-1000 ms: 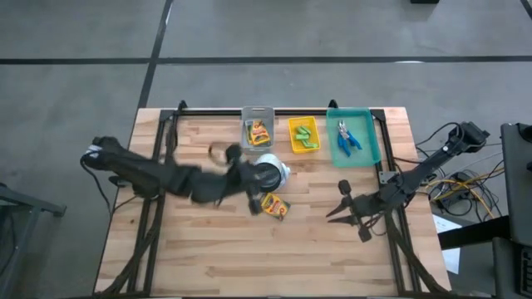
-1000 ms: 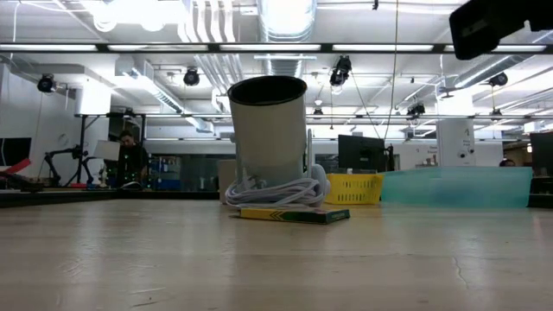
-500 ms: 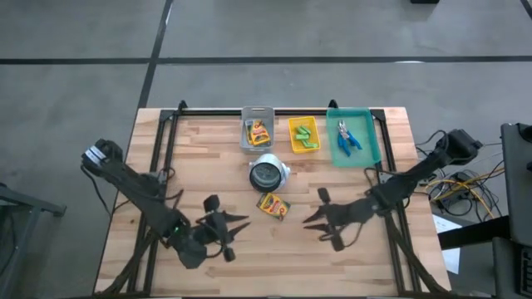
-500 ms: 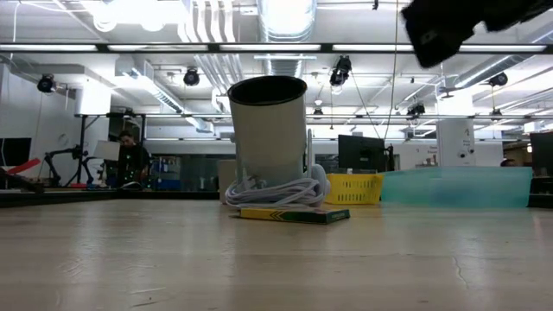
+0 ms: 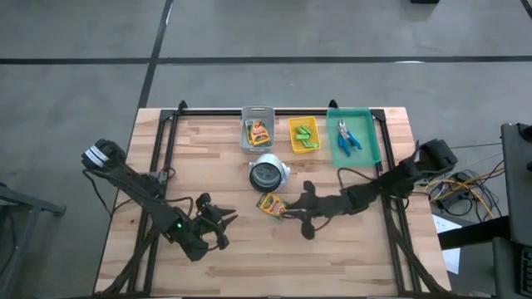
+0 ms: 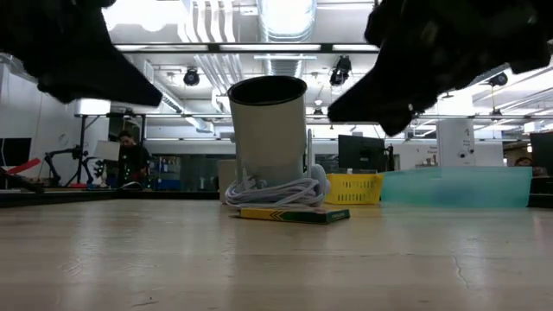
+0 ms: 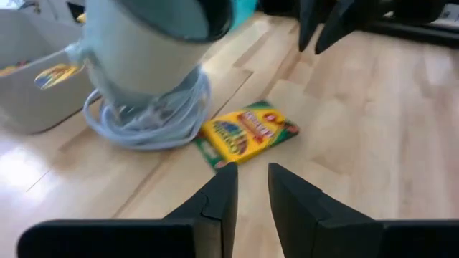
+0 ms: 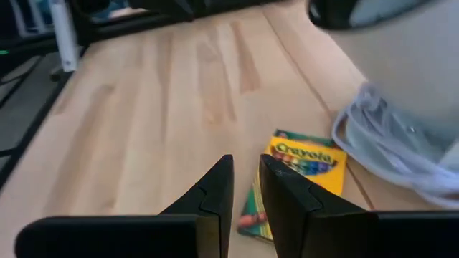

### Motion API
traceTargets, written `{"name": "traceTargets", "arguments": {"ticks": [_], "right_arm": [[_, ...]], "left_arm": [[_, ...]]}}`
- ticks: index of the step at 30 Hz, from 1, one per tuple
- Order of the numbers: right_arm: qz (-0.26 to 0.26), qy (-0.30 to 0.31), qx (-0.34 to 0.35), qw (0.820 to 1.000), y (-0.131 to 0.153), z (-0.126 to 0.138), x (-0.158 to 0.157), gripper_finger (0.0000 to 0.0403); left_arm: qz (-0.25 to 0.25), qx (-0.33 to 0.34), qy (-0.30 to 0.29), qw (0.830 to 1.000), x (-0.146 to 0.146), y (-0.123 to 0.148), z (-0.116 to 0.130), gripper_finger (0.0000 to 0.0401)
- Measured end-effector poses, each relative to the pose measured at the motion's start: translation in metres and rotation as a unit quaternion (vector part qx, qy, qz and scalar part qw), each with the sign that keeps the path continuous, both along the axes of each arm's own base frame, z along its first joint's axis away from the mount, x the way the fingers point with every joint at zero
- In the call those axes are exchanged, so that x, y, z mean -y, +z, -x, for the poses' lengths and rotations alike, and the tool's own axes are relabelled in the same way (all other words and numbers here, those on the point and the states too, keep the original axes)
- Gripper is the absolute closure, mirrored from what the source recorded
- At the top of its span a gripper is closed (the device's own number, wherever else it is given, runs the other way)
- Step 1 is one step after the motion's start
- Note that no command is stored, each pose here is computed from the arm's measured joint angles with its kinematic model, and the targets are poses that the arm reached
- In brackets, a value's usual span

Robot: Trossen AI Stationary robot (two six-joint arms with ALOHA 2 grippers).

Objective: Pick & Place School Supplies
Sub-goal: Put the pack of crayon into the gray bin

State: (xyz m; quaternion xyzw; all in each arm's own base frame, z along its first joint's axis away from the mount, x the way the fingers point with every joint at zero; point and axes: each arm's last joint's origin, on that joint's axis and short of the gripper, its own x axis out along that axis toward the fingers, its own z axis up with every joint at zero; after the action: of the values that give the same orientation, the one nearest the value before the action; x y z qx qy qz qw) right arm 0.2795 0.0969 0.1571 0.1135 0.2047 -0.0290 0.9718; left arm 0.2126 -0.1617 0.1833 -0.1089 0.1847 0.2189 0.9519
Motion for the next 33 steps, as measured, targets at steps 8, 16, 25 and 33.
{"name": "traceTargets", "arguments": {"ticks": [8,16,25,33], "right_arm": [[-0.026,-0.044,-0.028,0.998,-0.024,-0.012,0.011,0.0335],[-0.004,-0.072,-0.048,0.996,-0.038,-0.014,0.014,0.0335],[-0.011,-0.085,-0.063,0.994,-0.048,-0.016,0.018,0.0335],[-0.017,-0.087,-0.078,0.993,-0.057,-0.016,0.017,0.0335]], "left_arm": [[0.040,0.009,0.029,0.999,-0.008,-0.015,0.007,0.0318],[0.026,-0.001,0.027,0.999,-0.011,-0.021,0.009,0.0318],[0.026,-0.001,0.027,0.999,-0.011,-0.020,0.009,0.0318],[0.026,-0.001,0.027,0.999,-0.011,-0.020,0.009,0.0318]]}}
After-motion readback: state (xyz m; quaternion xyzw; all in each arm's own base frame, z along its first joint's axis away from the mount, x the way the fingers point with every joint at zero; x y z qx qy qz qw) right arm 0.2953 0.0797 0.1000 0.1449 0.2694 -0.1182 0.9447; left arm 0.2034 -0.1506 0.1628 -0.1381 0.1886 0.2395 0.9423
